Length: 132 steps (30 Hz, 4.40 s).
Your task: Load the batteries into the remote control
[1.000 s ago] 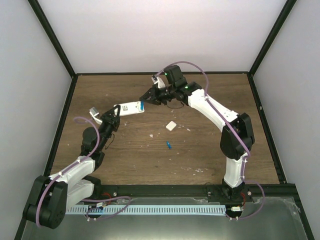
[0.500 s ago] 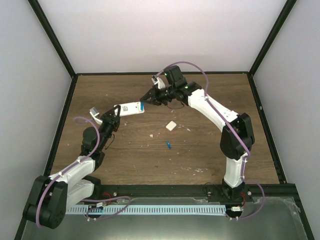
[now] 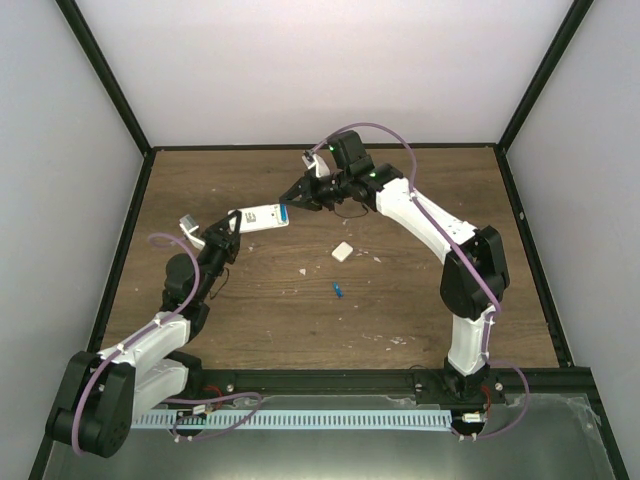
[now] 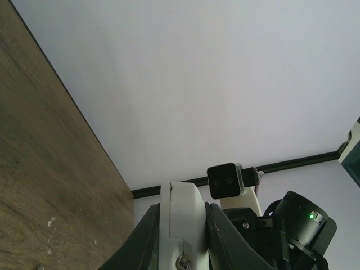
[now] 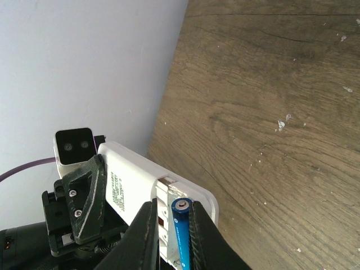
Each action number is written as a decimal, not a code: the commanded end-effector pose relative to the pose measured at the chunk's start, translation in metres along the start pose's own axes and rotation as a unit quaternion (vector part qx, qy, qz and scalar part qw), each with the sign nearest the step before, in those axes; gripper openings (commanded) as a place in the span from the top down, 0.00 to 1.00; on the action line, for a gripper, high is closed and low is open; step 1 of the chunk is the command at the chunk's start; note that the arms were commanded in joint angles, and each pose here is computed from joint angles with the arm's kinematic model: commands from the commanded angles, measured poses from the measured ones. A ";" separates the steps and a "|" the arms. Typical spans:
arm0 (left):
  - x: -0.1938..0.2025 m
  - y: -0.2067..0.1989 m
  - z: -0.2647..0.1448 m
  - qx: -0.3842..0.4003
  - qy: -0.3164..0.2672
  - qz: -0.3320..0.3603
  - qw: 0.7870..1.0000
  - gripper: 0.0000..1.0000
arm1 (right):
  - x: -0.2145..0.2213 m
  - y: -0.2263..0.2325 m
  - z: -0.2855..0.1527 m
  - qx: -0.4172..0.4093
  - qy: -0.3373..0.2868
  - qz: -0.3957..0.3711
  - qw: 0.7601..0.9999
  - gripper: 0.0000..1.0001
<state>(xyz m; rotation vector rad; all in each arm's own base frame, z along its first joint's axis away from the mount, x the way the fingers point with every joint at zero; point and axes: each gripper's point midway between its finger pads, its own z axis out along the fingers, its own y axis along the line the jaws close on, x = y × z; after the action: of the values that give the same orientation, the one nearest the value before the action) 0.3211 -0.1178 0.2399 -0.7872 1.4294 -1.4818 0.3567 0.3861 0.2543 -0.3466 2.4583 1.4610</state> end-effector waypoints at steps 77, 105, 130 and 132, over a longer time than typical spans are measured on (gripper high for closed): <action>-0.003 -0.038 -0.012 0.093 -0.008 -0.044 0.995 1.00 | 0.005 0.035 -0.001 -0.101 0.050 0.075 0.991 0.78; -0.006 -0.038 -0.010 0.096 -0.016 -0.041 0.994 1.00 | 0.014 0.032 0.004 -0.089 0.060 0.065 0.992 0.81; -0.014 -0.041 -0.012 0.102 -0.034 -0.031 0.994 1.00 | 0.042 0.016 0.012 -0.079 0.086 0.072 0.991 0.88; -0.014 -0.041 -0.012 0.101 -0.035 -0.030 0.994 1.00 | 0.042 0.015 0.012 -0.078 0.083 0.070 0.991 0.89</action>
<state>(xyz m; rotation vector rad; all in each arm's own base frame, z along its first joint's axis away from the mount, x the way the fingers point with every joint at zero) 0.3114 -0.1147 0.2496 -0.8013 1.3265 -1.5922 0.3384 0.3965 0.2490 -0.2930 2.5009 1.7362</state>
